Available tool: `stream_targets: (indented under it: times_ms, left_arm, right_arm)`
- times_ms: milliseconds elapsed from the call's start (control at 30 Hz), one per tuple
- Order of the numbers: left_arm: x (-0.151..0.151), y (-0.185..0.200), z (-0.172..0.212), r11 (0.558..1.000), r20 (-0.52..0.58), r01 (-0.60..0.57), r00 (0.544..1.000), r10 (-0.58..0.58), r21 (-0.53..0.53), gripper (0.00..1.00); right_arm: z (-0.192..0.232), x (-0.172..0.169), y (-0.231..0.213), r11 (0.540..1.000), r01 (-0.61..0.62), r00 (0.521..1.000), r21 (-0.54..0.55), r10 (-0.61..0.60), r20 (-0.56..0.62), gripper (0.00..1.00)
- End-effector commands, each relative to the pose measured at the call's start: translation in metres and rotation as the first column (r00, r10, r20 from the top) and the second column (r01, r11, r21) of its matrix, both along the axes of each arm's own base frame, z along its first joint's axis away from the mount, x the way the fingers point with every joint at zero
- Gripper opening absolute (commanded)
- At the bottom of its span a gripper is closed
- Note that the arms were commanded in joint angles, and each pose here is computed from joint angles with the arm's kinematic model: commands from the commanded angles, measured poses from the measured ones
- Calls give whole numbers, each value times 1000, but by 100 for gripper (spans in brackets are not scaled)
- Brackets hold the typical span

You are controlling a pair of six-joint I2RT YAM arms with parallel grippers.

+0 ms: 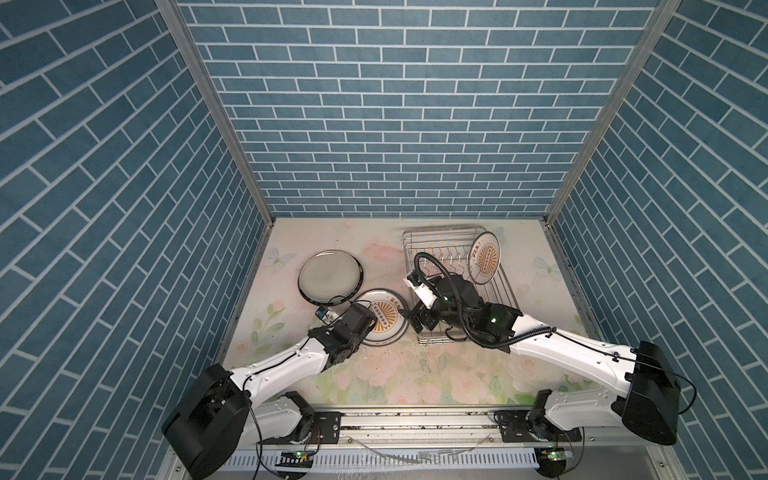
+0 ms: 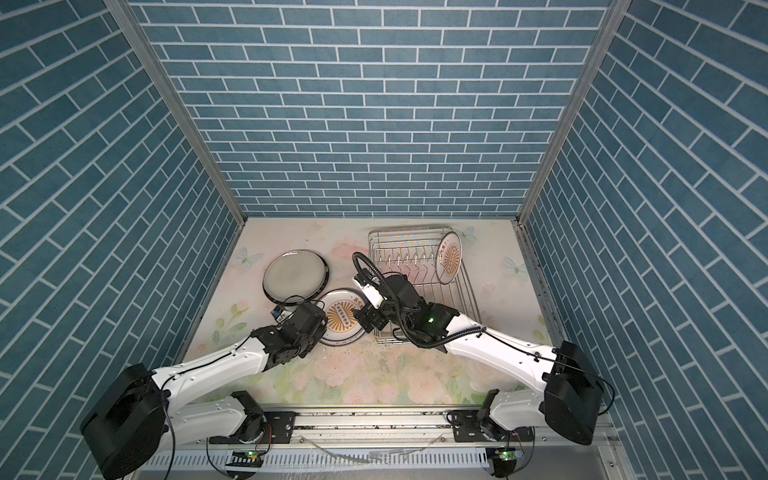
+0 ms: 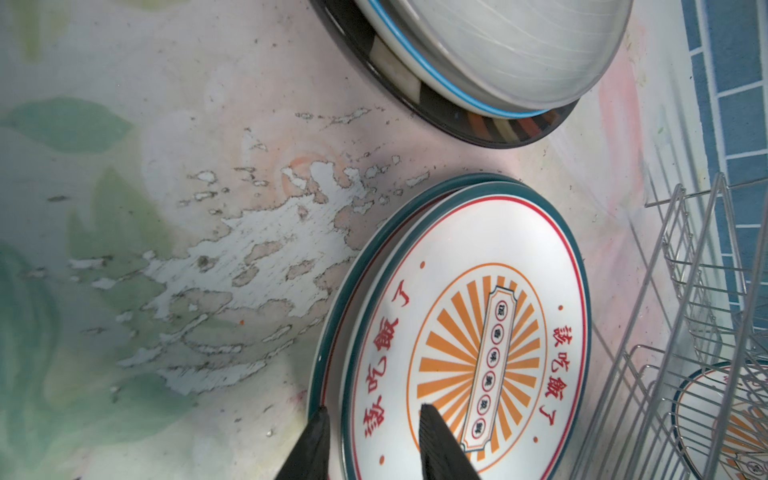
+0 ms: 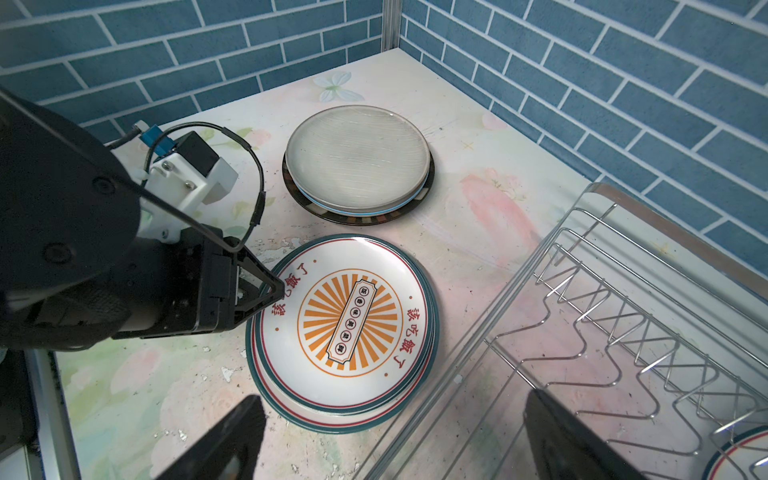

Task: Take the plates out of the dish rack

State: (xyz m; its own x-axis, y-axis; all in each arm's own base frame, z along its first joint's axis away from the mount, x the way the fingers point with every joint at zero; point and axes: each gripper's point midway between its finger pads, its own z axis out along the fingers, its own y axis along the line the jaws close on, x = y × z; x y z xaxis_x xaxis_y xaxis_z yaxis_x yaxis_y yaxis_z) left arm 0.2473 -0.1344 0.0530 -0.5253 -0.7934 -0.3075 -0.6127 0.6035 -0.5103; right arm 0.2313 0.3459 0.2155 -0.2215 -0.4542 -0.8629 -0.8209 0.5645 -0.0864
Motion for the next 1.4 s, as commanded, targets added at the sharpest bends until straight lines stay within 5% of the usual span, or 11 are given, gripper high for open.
stream_targets:
  times_ms: [0, 233, 333, 433, 533, 800, 967, 1067, 1367]
  left_arm:
    - [1, 8, 8, 1000, 23, -14, 1000, 14, 27, 39]
    - [-2, 20, 17, 999, 89, -38, 995, 36, 23, 47]
    - [0, 23, 26, 999, 144, -22, 989, 17, 29, 61]
    - [7, 16, 41, 998, 241, 53, 969, -59, 29, 87]
    - [9, 7, 49, 994, 318, 110, 943, -99, -15, 97]
    - [7, -23, 90, 937, 621, 348, 738, -264, -16, 100]
    - [-6, -45, 122, 867, 761, 498, 561, -326, 6, 100]
    - [-12, -58, 137, 822, 782, 567, 493, -381, 43, 100]
    - [-20, -86, 161, 739, 852, 669, 337, -402, 84, 100]
  right_arm:
    - [6, 0, -3, 1000, 5, 999, 8, -5, 43, 98]
    - [11, 2, -5, 999, 23, 998, 35, -25, 57, 99]
    - [16, 10, -11, 995, 87, 994, 56, -91, 59, 99]
    - [22, 21, -20, 983, 165, 984, 75, -169, 53, 99]
    - [22, 32, -27, 971, 220, 975, 96, -222, 17, 99]
    - [44, 61, -74, 882, 347, 937, 319, -340, -80, 98]
    - [52, 79, -94, 858, 398, 916, 324, -389, -96, 99]
    - [56, 89, -101, 856, 424, 906, 298, -408, -116, 98]
    - [60, 128, -173, 698, 664, 743, 269, -656, -131, 99]
